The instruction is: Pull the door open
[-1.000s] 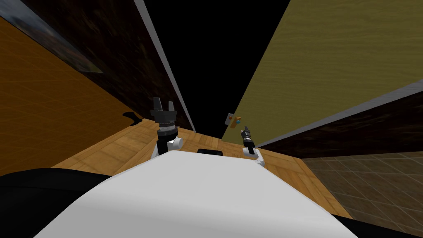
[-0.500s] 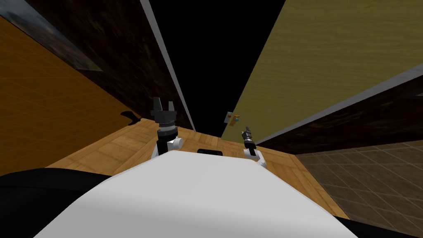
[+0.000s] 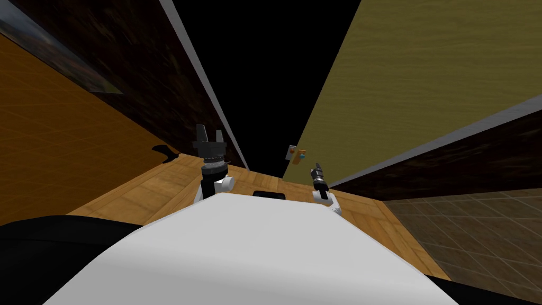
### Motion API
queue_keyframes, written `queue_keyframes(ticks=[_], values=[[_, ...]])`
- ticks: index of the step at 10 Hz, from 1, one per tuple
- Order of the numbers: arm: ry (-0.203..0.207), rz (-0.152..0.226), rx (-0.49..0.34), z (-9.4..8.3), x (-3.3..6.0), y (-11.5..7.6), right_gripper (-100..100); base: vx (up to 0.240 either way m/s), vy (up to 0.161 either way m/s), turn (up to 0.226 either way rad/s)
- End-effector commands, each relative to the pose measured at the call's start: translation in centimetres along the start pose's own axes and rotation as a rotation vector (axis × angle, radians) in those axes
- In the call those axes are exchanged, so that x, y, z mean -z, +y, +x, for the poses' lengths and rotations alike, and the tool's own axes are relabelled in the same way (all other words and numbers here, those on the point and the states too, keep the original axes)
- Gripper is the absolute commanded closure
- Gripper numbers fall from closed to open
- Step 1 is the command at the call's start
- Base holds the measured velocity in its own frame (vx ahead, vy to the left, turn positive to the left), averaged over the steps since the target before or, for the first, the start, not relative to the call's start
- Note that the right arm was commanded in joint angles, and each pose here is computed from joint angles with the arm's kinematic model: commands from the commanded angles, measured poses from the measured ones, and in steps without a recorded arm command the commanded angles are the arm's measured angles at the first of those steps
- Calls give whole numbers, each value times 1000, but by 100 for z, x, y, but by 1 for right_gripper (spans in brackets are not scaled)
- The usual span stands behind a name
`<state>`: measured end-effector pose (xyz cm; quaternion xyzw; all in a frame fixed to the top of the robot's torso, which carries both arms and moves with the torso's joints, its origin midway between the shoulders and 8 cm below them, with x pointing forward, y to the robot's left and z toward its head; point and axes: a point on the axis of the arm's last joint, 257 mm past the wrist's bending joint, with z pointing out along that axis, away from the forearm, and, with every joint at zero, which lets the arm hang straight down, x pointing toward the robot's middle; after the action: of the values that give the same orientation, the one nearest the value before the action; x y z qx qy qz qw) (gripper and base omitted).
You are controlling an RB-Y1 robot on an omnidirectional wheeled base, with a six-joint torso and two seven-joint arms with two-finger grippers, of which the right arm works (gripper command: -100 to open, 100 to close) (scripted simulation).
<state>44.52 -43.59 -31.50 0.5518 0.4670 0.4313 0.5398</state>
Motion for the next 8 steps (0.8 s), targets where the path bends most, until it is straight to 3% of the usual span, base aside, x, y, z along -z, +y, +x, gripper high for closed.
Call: queue_keyframes(ticks=[1, 3, 4, 5, 8], values=[[15, -14, -6, 104, -55, 56, -100, 208, 18, 92], [47, -40, -18, 316, -145, 160, -100, 232, 36, 129], [35, -29, -14, 243, -122, 132, -100, 116, 23, 31], [35, -29, -14, 243, -122, 132, 100, -16, -3, -27], [35, -29, -14, 243, -122, 132, 100, -38, -8, -2]])
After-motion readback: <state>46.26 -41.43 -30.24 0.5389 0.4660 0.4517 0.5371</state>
